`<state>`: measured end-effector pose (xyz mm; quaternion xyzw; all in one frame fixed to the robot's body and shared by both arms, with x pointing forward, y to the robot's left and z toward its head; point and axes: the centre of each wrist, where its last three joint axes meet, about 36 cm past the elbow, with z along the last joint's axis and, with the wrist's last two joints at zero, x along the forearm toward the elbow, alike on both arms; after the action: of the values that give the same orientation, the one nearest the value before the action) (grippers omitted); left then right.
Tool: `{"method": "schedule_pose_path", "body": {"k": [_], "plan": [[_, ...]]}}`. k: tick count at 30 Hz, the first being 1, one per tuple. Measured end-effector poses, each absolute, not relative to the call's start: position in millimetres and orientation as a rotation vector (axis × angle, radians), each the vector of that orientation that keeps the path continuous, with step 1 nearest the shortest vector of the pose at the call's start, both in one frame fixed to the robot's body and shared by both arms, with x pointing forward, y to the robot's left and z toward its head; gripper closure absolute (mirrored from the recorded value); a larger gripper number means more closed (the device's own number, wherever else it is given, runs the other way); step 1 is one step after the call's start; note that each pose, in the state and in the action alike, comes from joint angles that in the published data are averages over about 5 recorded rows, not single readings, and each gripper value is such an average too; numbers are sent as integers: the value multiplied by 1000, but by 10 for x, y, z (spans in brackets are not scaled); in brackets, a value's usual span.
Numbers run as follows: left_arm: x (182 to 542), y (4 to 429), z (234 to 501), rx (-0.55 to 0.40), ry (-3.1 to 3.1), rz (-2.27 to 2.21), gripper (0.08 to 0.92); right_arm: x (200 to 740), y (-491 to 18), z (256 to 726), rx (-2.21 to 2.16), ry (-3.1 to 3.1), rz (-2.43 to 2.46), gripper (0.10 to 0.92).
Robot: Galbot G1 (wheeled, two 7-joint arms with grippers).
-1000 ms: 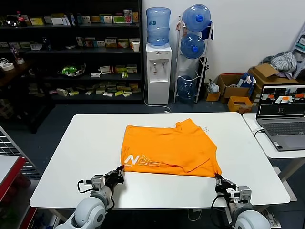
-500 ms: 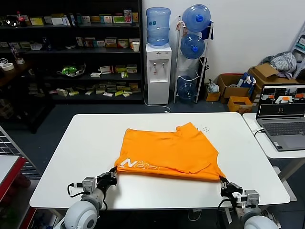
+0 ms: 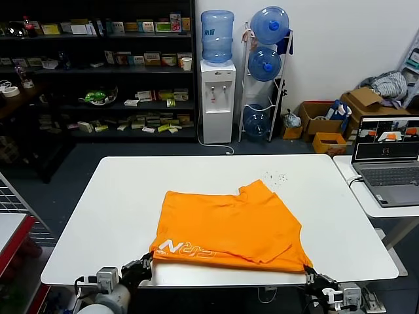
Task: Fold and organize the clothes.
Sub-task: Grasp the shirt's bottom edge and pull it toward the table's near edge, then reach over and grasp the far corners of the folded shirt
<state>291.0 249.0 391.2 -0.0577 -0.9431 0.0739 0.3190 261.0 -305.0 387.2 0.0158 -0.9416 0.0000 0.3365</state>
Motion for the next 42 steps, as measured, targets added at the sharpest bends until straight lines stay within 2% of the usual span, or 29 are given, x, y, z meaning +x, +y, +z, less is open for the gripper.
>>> {"method": "schedule_pose_path", "body": {"k": [11,16,21,26,35,42], "plan": [[2890,2541,4173,-171,-2480,203,557,2831,-3118,4151,65,-2566,-29,477],[3078,2557,4250,-190,-2541,228,418,3210,-3183,4197,75,-2660,-61,338],[3460,2538,4132,-210,-2626,260,271,3784,-3258,4109,56,-2729,-99,218],[4027,2510,3894,-228,-2689,279,184,4420,-3264,3956,30,-2743,-129,200],[4981,2438,3636,-241,-2681,254,177,5280,-3071,3802,43,-2686,-129,200],[5401,2452,3517,-214,-2635,205,177,5649,-2896,3726,71,-2629,-108,200]]}}
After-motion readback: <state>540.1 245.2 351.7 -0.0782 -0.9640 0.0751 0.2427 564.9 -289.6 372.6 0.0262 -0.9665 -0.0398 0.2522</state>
